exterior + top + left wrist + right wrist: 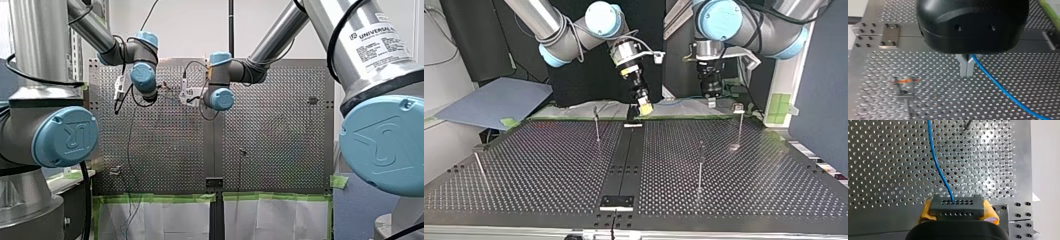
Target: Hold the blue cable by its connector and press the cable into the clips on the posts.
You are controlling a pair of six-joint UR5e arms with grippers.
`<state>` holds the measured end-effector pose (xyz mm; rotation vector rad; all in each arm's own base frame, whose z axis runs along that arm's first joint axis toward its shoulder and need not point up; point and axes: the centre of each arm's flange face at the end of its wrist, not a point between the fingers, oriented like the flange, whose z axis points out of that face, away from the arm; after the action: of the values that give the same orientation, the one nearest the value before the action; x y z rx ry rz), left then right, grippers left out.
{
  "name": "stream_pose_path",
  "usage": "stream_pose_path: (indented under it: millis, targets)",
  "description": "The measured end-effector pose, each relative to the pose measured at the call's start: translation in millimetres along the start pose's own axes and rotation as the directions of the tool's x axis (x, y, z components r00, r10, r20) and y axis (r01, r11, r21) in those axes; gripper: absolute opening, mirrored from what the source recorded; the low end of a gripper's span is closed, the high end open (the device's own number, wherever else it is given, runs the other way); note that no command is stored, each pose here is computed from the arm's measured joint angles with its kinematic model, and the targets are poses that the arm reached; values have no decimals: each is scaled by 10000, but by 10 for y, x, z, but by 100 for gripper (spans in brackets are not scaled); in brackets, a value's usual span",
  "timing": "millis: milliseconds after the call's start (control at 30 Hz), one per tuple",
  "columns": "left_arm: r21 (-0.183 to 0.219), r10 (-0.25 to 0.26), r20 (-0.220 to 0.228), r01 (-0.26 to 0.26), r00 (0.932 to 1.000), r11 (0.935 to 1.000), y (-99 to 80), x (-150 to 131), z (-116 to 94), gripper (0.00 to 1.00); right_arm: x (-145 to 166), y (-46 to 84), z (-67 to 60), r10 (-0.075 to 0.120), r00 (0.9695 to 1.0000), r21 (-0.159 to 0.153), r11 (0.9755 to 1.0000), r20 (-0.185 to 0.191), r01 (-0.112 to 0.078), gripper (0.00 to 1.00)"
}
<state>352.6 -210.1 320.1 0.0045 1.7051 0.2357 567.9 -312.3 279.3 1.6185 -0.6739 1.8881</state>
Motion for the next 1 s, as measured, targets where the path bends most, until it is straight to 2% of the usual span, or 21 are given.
stream_pose_path:
  millis: [133,200,467,667,1000]
  targets:
    - [81,167,-450,-163,9988,9998,-8,87,18,0,2,-6,1,41,10000,25,10000,7,-41,0]
    - [85,147,-491,-143,9987,9999,4,64,14,0,10,-2,10,87,10000,23,10000,-14,-87,0]
    - [-25,-239,-245,238,9994,9997,7,-111,111,0,144,-20,114,319,9992,51,9995,-242,-318,0]
    - [-180,-679,319,685,9972,9975,51,-385,133,0,262,-24,199,448,9985,12,9990,-313,-448,0]
    - [-254,-966,580,982,9936,9948,85,-453,168,0,424,7,316,839,9952,-37,9964,-505,-842,0]
